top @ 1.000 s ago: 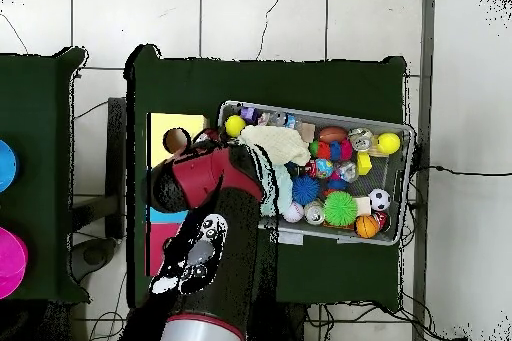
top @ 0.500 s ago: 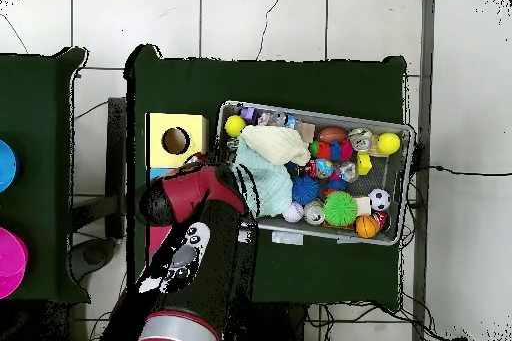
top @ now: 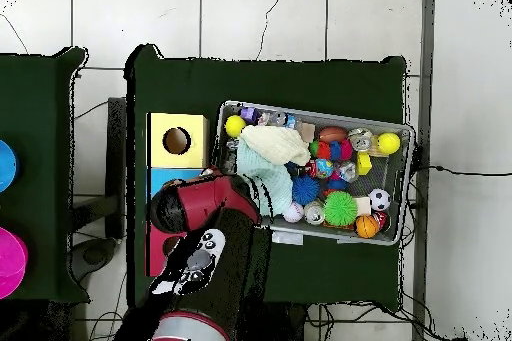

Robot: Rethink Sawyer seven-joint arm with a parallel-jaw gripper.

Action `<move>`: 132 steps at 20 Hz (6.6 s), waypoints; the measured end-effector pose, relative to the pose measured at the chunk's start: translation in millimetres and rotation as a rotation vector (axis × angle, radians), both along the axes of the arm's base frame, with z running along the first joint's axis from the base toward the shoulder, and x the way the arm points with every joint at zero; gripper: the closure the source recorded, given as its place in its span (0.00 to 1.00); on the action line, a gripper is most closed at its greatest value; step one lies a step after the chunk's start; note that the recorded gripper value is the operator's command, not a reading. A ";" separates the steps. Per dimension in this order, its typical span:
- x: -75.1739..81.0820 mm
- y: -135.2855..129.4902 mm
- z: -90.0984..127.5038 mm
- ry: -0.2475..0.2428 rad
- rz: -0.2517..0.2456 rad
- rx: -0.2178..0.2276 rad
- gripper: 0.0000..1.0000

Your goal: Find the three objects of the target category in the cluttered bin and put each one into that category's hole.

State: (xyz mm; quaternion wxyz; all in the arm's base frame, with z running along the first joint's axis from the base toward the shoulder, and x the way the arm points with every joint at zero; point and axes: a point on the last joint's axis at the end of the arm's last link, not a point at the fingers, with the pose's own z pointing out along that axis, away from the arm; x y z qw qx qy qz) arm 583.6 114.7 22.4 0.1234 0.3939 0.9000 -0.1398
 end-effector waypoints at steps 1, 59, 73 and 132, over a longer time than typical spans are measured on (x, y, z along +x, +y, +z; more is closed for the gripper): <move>-0.8 -2.7 -1.1 0.003 -0.005 0.000 0.00; 26.2 -169.6 39.8 -0.339 -0.118 -0.181 0.00; 67.9 -61.6 76.7 -0.304 -0.191 0.150 0.00; 1.9 -64.7 -44.1 -0.077 -0.236 0.160 0.00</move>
